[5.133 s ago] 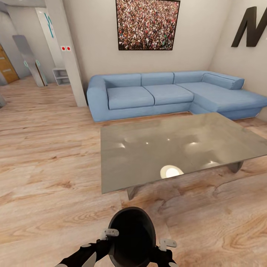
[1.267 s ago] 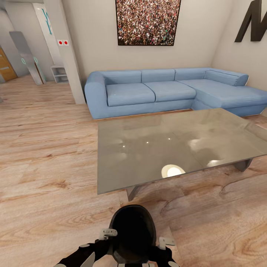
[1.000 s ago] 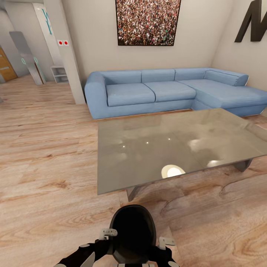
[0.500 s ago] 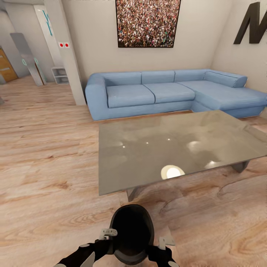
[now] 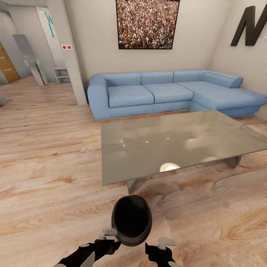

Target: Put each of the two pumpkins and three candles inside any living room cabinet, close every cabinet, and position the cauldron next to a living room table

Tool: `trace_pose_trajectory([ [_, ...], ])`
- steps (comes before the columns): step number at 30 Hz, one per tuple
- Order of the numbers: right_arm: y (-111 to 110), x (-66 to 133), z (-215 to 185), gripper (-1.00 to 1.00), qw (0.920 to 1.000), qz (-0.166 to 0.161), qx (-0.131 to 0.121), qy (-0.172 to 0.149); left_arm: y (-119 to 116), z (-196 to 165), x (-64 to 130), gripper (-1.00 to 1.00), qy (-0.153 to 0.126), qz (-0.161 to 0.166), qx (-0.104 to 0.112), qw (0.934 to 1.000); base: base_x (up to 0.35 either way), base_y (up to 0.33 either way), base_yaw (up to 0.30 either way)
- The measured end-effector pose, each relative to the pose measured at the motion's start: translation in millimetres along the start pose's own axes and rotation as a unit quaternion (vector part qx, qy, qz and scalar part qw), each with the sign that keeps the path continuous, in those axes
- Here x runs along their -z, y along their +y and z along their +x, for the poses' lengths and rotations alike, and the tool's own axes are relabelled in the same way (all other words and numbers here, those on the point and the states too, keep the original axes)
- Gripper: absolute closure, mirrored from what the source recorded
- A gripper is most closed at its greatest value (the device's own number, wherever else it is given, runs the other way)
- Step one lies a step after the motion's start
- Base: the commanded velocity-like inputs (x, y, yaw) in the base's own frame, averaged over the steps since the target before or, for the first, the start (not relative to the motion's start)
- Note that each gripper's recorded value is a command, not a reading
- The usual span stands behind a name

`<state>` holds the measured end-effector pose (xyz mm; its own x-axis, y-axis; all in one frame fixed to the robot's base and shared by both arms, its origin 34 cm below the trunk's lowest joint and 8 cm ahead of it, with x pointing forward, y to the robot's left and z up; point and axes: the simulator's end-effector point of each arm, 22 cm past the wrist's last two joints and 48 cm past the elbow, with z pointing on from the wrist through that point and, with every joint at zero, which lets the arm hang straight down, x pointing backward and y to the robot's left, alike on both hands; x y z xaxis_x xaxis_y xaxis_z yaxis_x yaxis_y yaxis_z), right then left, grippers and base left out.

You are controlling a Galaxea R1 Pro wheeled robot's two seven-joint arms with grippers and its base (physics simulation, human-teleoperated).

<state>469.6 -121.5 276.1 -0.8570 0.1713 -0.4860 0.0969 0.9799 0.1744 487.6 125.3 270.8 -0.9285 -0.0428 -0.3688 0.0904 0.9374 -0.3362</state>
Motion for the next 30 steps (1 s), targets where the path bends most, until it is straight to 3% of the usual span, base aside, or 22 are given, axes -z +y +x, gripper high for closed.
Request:
trace_pose_trajectory([
  [18,5.6,28.9,-26.1,-1.0,1.0,0.002,-0.004,0.0,-13.0,-21.6,30.4,-1.0,0.0,0.0,0.0,1.0,-0.112,0.0,-0.005],
  [30,16.0,47.9,-42.5,-1.0,0.9999,-0.012,-0.01,0.001,-21.2,-35.2,50.3,-1.0,0.0,0.0,-0.001,1.0,-0.317,0.0,-0.253],
])
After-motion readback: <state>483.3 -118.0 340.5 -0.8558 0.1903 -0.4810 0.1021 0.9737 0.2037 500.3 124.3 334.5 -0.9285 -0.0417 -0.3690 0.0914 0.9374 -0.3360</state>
